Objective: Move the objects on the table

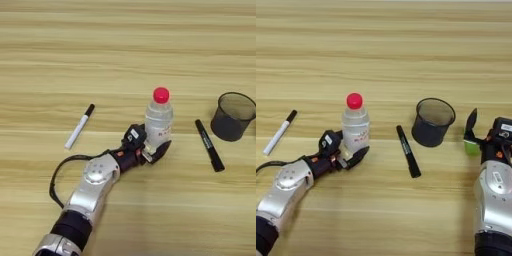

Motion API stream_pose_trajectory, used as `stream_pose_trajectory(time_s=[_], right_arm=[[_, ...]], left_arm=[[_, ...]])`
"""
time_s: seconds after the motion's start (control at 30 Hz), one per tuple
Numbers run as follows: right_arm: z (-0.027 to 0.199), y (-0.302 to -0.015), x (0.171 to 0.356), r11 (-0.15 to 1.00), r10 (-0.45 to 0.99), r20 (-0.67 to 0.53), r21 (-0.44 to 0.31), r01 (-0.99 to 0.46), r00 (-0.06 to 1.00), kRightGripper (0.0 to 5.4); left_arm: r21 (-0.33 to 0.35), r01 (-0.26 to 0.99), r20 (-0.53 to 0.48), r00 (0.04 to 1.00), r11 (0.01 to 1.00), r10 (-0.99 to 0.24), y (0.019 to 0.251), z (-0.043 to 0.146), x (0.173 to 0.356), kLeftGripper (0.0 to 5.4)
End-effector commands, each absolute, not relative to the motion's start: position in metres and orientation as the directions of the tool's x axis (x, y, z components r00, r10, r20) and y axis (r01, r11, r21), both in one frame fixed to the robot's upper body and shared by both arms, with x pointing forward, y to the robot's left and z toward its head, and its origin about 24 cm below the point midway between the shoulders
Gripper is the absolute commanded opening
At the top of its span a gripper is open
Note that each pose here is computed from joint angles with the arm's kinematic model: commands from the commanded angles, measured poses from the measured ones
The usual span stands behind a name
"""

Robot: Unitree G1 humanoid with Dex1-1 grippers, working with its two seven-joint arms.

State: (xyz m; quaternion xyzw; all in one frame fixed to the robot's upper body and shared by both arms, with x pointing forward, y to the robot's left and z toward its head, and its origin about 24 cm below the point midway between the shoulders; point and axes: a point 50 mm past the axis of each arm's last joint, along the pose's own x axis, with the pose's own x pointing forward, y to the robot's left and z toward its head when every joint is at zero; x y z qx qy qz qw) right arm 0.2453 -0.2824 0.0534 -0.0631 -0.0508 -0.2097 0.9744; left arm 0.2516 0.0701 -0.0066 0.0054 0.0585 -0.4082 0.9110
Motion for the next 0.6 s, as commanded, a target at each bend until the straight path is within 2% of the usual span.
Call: stream_pose_trajectory(time_s=[0.03, 0.33, 0.6], right_arm=[[0.053, -0.281, 0.244, 0.905, -0.403, 0.12, -0.094, 0.414, 0.907, 5.4], [0.053, -0.281, 0.244, 0.905, -0.404, 0.12, -0.095, 0.415, 0.907, 5.4], [0.053, -0.281, 0.245, 0.903, -0.408, 0.122, -0.092, 0.419, 0.905, 5.4]], left_arm=[[-0.041, 0.743, -0.135, 0.659, 0.668, -0.74, 0.069, -0.01, 0.25, 4.46], [-0.007, 0.735, -0.123, 0.672, 0.678, -0.73, 0.076, -0.006, 0.25, 5.38], [0.03, 0.735, -0.144, 0.673, 0.677, -0.725, 0.091, -0.002, 0.248, 5.38]])
